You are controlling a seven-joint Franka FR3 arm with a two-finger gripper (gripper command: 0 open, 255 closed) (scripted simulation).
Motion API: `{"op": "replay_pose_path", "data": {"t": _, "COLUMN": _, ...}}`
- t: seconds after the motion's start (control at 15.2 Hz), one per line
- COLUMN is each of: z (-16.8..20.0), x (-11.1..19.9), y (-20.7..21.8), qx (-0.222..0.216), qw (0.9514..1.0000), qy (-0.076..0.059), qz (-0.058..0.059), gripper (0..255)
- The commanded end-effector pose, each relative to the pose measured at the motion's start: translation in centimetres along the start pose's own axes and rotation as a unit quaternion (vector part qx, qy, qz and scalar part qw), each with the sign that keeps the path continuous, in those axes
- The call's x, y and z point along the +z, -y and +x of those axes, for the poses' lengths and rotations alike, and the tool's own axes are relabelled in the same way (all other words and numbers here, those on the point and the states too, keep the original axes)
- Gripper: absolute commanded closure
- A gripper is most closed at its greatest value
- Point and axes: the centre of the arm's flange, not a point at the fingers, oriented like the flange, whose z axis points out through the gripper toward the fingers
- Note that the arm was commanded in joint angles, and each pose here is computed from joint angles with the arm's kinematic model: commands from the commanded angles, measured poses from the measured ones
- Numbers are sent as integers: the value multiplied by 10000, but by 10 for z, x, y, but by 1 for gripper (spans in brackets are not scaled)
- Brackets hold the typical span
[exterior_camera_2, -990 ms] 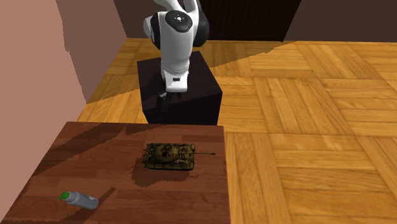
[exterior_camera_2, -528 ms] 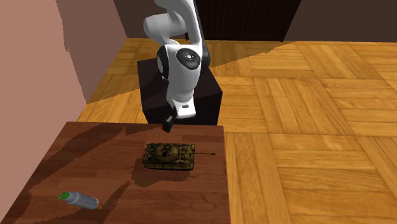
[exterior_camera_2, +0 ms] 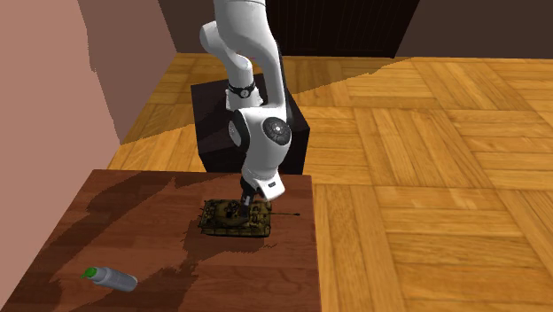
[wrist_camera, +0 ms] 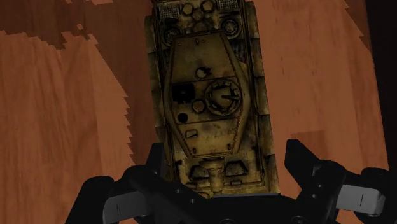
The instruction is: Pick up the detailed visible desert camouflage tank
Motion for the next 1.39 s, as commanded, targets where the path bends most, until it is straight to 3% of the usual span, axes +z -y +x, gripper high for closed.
{"op": "replay_pose_path", "data": {"t": 0.0, "z": 8, "x": 12, "y": -7, "qx": -196, "qw": 9998, "qy": 38, "qz": -57, "gripper": 0}}
{"op": "replay_pose_path", "data": {"t": 0.59, "z": 20, "x": 49, "y": -2, "qx": -196, "qw": 9998, "qy": 38, "qz": -57, "gripper": 0}}
{"op": "replay_pose_path", "data": {"t": 0.66, "z": 20, "x": 49, "y": -2, "qx": -196, "qw": 9998, "qy": 38, "qz": -57, "gripper": 255}}
{"op": "replay_pose_path", "data": {"t": 1.32, "z": 18, "x": 44, "y": -3, "qx": -196, "qw": 9998, "qy": 38, "qz": -57, "gripper": 255}}
